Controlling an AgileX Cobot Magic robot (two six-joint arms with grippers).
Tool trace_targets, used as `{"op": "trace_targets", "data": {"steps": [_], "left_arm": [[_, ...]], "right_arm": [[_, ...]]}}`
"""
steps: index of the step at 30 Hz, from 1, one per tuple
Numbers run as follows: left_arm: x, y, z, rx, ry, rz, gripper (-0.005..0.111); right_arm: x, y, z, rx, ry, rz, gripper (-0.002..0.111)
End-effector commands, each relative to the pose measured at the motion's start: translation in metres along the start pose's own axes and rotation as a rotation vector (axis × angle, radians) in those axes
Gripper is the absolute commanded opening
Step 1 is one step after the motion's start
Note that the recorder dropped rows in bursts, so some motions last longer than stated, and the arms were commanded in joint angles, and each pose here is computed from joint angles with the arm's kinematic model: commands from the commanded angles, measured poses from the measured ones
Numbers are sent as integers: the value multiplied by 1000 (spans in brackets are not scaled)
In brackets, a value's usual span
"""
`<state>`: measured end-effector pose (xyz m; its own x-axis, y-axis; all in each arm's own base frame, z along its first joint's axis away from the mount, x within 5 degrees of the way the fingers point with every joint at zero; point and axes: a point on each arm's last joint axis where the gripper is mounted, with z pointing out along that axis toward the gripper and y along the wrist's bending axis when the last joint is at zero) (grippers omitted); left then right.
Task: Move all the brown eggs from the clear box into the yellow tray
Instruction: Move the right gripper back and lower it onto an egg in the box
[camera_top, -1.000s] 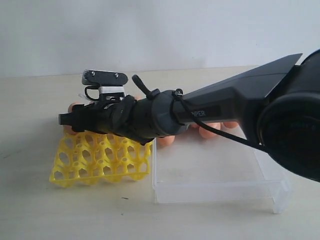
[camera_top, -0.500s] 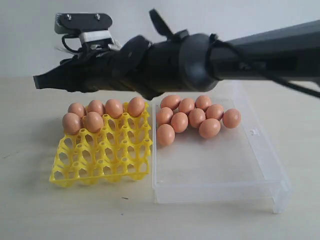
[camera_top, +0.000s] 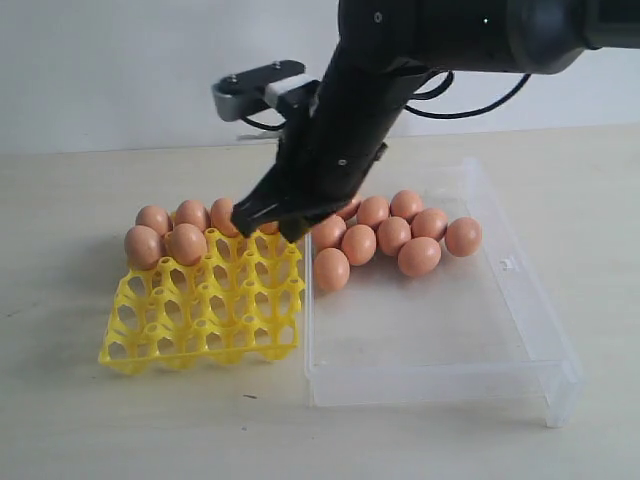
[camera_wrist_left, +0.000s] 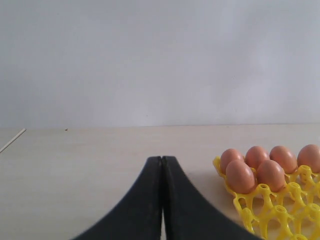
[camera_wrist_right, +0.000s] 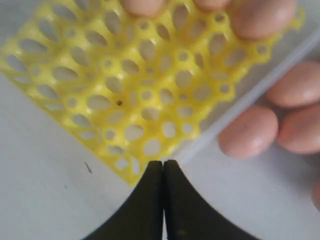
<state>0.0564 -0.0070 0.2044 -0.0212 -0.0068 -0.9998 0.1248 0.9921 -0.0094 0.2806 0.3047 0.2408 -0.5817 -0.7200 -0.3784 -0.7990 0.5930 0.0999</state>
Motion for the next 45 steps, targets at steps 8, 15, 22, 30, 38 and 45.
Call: {"op": "trace_targets", "data": {"steps": [8,15,22,30,38,45], "left_arm": [[1,0,0,3,-5,-11,0],[1,0,0,3,-5,-11,0],[1,0,0,3,-5,-11,0],[1,0,0,3,-5,-11,0],[1,0,0,3,-5,-11,0],[1,0,0,3,-5,-11,0]], "right_arm": [[27,-91,-4,114,111,431,41],[46,-131,15,139,178,643,62],[53,-154,32,162,148,823,61],[50,-159,54,127,99,926,61],[55,-162,74,123,119,988,61],[55,-163,77,128,107,985,43]]}}
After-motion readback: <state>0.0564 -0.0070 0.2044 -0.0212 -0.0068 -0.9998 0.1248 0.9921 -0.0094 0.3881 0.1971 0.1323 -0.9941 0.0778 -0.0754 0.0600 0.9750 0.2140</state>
